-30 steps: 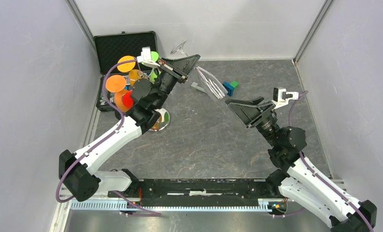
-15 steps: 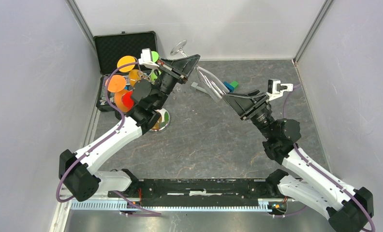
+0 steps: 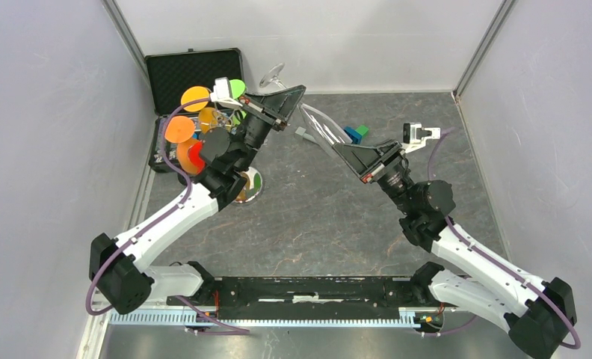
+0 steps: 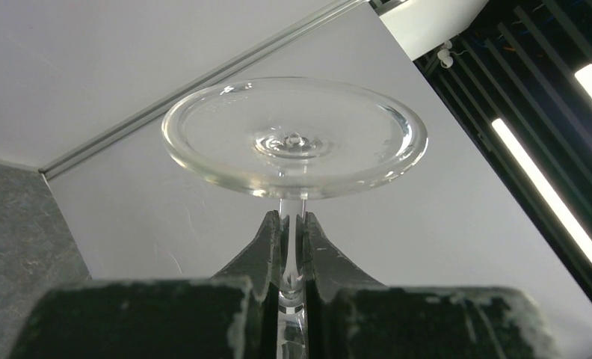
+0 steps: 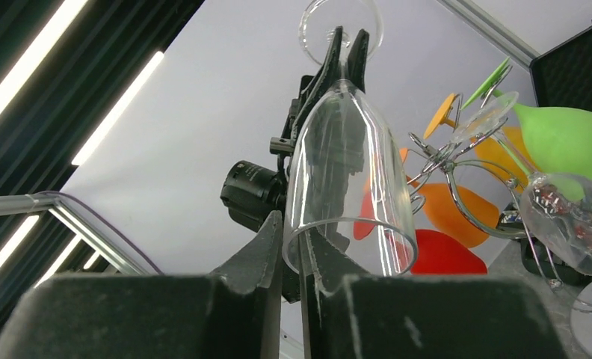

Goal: Take the wine glass off the wine glass rack

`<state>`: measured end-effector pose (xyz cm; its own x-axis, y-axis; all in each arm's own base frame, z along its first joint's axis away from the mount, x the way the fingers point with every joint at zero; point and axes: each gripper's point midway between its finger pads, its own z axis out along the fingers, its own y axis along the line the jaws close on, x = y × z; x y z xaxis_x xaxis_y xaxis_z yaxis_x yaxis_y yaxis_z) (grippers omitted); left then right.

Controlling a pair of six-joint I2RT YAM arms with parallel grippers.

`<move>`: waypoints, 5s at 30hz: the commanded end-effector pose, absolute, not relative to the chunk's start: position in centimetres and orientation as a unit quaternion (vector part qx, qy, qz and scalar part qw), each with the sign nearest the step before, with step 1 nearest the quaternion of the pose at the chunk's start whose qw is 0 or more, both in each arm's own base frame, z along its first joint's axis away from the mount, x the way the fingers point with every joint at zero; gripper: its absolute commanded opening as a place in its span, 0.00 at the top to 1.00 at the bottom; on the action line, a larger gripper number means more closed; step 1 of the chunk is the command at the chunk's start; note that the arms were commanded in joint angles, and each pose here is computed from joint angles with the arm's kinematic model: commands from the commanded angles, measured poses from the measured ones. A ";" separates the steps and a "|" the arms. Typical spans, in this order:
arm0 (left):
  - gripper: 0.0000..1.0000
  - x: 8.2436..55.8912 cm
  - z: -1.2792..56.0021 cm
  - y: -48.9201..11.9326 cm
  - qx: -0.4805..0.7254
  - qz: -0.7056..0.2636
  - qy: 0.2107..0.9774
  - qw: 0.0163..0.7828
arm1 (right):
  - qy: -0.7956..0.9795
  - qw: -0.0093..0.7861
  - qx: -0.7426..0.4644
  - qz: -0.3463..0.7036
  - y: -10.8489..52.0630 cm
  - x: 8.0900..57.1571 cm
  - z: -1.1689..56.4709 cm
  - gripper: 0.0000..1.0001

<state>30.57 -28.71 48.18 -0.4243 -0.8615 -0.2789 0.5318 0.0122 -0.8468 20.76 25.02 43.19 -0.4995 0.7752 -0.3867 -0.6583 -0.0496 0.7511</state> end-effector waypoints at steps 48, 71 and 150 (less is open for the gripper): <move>0.00 24.6 46.4 -27.4 -0.008 -0.625 0.539 0.565 | 0.496 0.699 0.068 0.510 19.7 24.3 48.1 1.00; 0.00 24.1 43.4 -27.4 0.165 -0.455 0.667 0.565 | 0.842 0.529 -0.102 -0.011 11.1 26.8 33.4 1.00; 0.00 26.0 41.9 -26.7 0.207 -0.373 0.698 0.575 | 0.917 0.385 -0.088 -0.047 4.3 38.8 27.6 0.39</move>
<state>24.85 -27.89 38.12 -0.3738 -0.0834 -0.9237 0.7253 0.5945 -0.3472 37.17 4.24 23.16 -0.7856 -0.2514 -0.5654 -0.1883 0.9675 -0.1685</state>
